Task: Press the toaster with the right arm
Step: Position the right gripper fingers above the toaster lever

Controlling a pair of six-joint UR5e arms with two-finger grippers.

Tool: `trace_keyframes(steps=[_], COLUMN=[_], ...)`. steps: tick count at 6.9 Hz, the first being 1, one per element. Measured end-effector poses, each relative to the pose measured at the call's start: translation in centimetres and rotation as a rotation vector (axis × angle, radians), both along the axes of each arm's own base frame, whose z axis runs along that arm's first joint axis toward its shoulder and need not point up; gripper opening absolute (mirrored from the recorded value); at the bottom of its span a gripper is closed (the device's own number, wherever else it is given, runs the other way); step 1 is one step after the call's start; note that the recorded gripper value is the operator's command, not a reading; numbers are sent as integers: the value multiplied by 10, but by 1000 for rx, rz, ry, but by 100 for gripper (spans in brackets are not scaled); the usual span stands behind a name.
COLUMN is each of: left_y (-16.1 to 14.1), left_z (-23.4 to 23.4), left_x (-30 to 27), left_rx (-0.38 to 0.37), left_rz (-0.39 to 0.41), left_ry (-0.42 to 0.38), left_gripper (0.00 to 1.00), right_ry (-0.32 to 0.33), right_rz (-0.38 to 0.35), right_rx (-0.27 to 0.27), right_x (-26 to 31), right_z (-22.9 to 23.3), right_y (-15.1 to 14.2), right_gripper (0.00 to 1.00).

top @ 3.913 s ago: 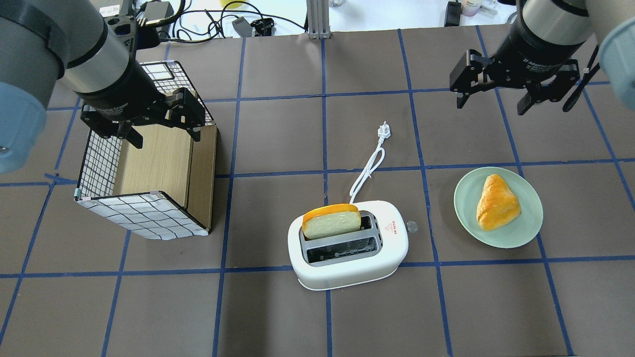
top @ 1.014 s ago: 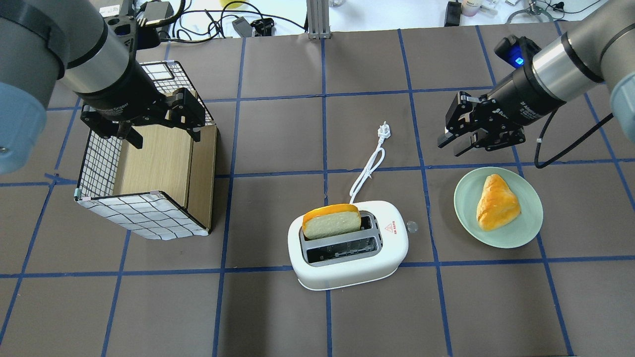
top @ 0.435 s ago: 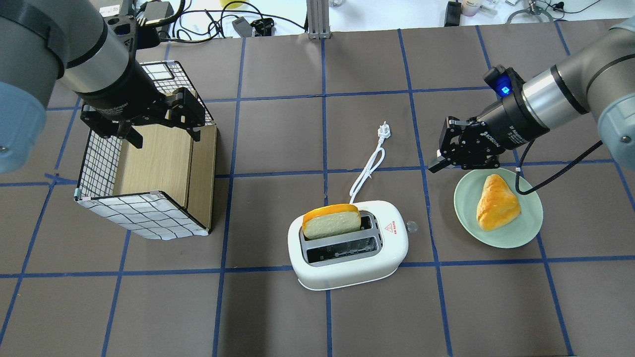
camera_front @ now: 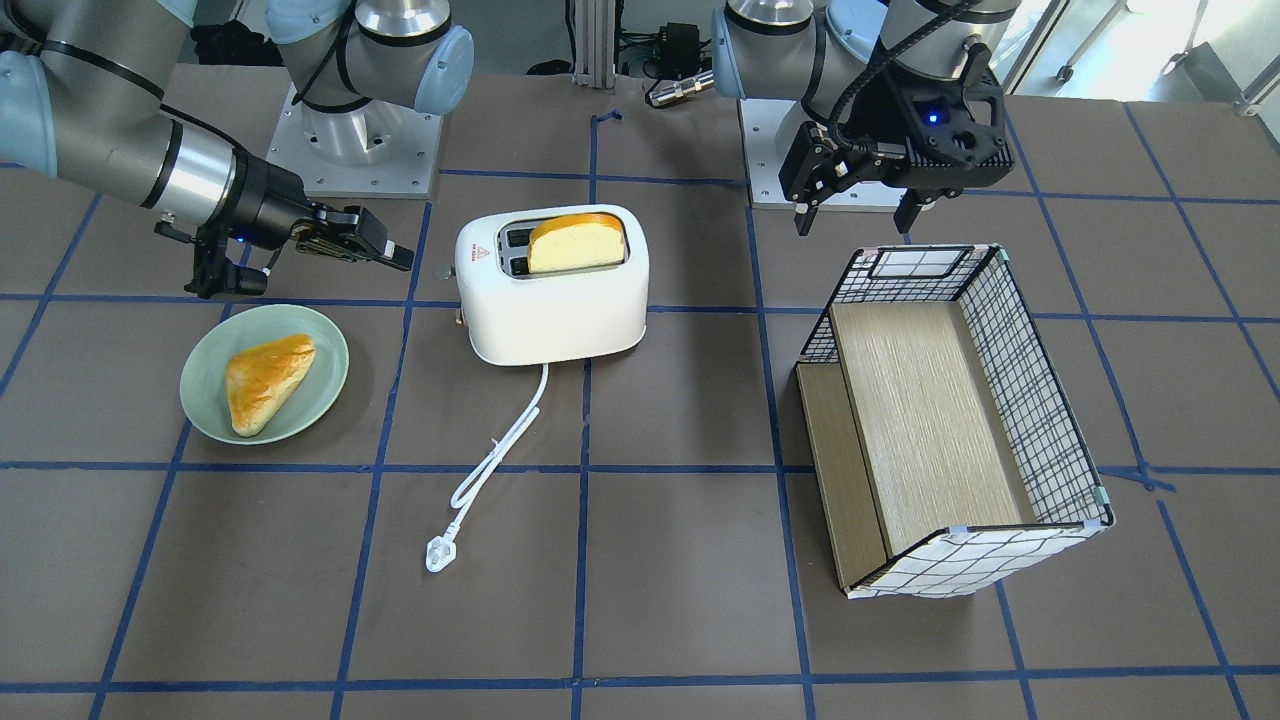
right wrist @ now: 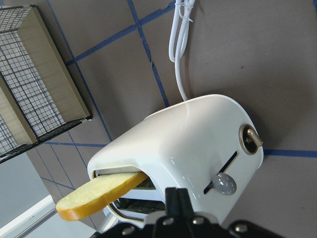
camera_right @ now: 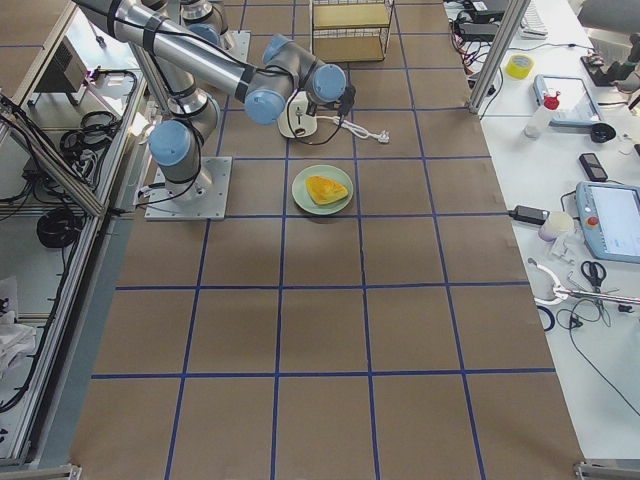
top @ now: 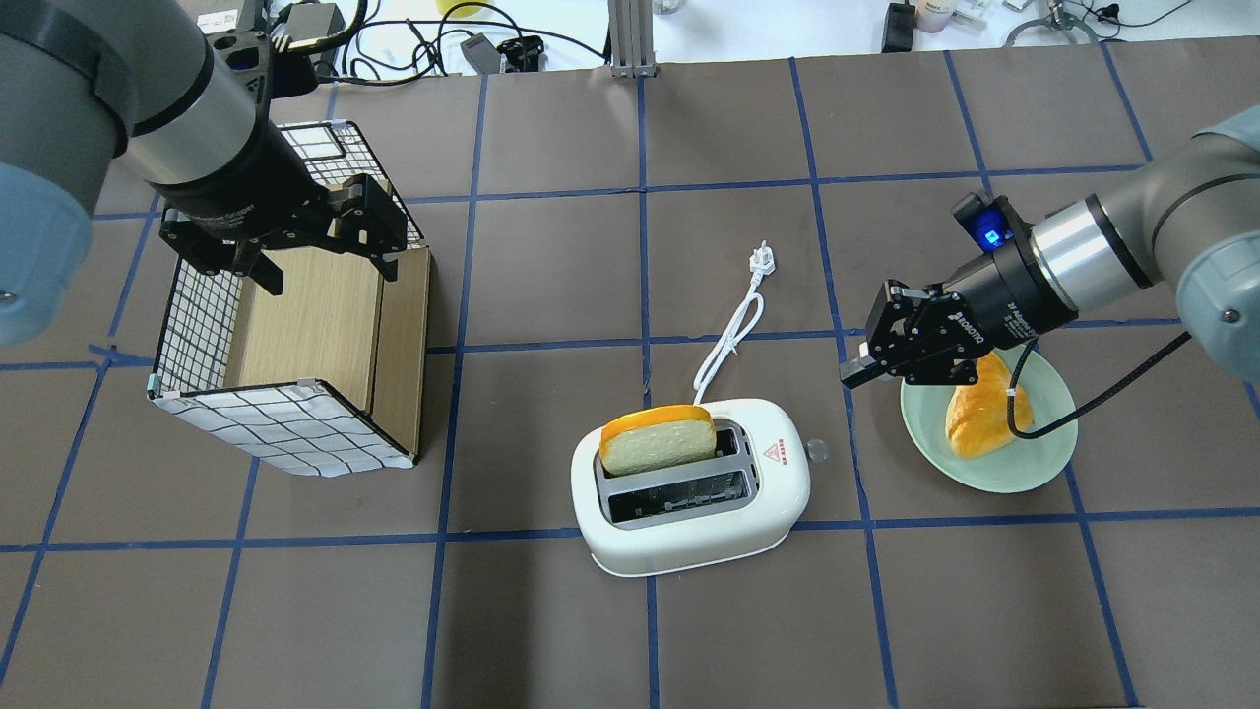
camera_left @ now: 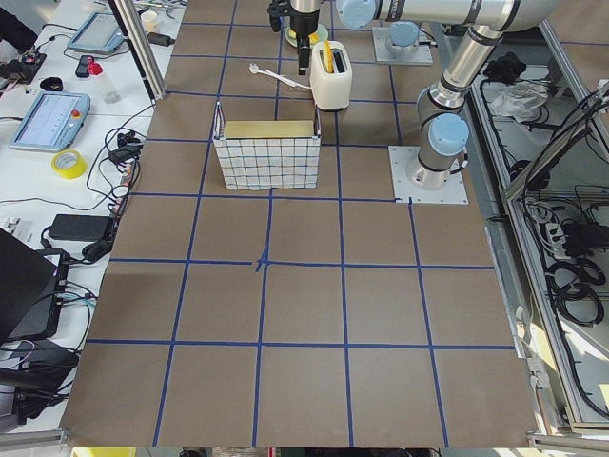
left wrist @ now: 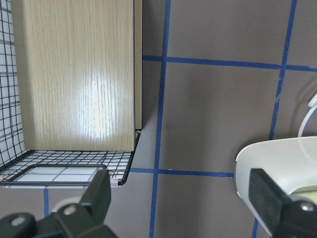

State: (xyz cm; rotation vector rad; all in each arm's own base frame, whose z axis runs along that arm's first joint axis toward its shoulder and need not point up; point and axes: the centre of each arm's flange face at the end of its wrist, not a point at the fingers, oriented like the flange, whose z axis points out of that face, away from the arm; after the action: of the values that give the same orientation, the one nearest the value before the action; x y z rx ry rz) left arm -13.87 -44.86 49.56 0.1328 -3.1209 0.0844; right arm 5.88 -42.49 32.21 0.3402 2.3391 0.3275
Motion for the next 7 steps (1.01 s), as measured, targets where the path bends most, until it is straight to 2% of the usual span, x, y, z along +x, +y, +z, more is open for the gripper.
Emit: trace_keyframes(steps=[4, 7], left_y=[0, 0], left_z=[0, 0], left_x=[0, 0], left_rx=[0, 0], left_rz=[0, 0], left_ry=[1, 0], left_gripper=[100, 100], right_ry=[-83, -98], right_rz=[0, 4], right_rx=[27, 28], right_x=[3, 4], right_z=[-38, -49], right_y=[21, 22], right_gripper=[0, 0])
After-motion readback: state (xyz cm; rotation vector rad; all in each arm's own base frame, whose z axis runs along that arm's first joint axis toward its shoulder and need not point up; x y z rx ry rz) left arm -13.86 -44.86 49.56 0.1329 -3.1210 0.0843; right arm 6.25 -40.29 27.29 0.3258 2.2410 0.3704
